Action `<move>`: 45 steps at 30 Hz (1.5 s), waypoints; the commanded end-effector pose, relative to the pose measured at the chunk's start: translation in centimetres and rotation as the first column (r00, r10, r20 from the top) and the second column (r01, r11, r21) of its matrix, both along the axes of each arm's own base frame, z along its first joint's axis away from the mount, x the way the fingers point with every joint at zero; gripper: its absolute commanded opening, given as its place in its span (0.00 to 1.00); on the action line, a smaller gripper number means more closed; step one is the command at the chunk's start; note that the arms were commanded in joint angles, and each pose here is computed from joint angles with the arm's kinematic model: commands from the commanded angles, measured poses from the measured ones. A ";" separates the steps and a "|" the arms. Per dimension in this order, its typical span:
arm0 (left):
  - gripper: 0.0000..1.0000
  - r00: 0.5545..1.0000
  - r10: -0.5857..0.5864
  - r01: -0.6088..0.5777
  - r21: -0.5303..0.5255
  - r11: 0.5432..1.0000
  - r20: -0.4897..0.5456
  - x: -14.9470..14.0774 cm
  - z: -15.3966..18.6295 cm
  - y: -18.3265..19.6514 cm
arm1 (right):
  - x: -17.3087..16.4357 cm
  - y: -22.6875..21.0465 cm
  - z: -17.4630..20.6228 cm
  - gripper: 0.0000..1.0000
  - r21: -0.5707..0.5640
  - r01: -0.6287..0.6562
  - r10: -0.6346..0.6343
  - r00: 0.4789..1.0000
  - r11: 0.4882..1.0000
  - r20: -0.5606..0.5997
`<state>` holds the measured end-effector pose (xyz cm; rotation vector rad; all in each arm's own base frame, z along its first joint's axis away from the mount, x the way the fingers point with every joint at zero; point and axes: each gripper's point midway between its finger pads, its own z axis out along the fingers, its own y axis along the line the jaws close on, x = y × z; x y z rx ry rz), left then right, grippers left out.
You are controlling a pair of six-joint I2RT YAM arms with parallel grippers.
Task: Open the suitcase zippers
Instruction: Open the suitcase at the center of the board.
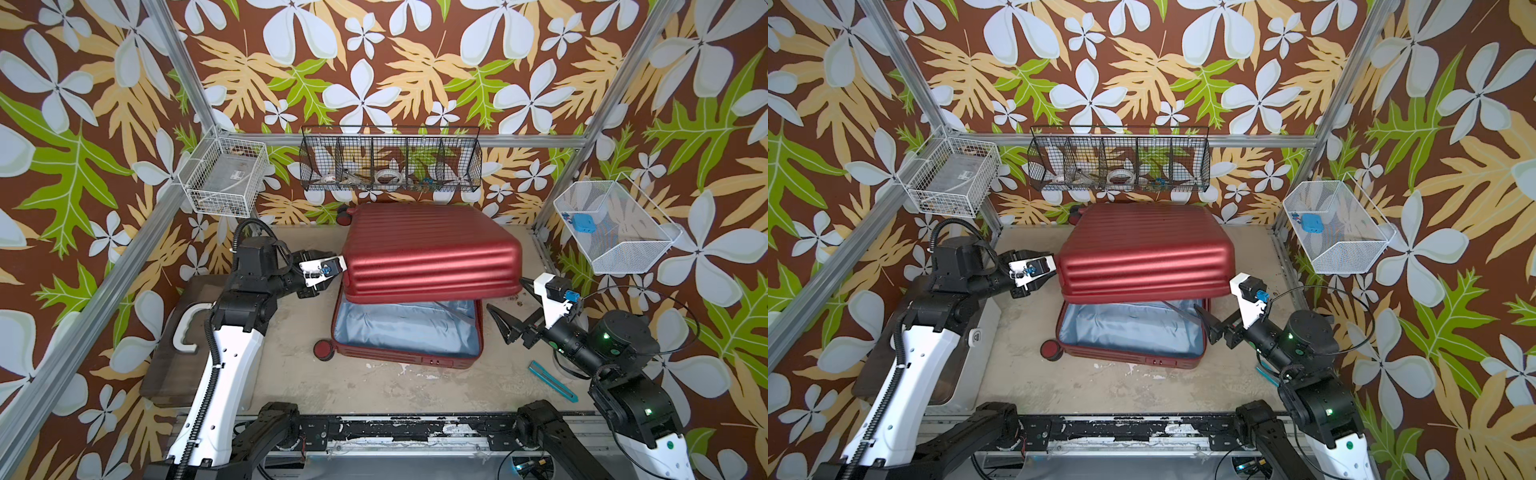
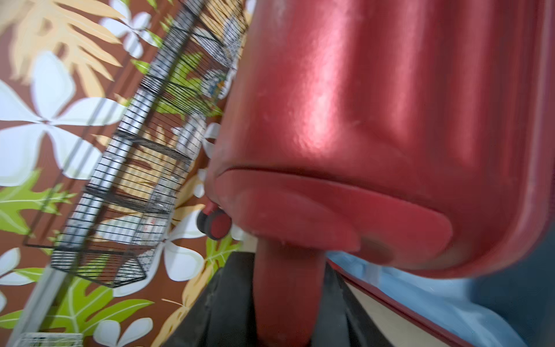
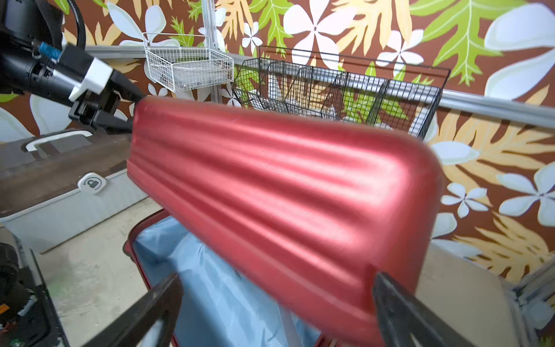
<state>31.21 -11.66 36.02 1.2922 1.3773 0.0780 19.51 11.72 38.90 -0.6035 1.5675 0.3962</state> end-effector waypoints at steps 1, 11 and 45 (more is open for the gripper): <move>0.00 0.978 0.180 -0.133 -0.347 0.929 0.107 2.7 7.9 1.3 | 0.8 0.0 2.4 1.00 -0.084 0.022 -0.008 0.985 0.996 0.170; 0.00 0.935 0.318 -0.211 -0.472 0.856 0.159 7.4 12.4 3.1 | 5.2 1.7 2.9 1.00 -0.063 0.060 -0.042 0.966 0.996 0.253; 0.30 0.844 0.447 -0.258 -0.506 0.823 0.297 14.6 19.0 4.9 | 20.2 19.1 3.6 0.73 0.248 0.110 -0.080 0.988 0.963 -0.130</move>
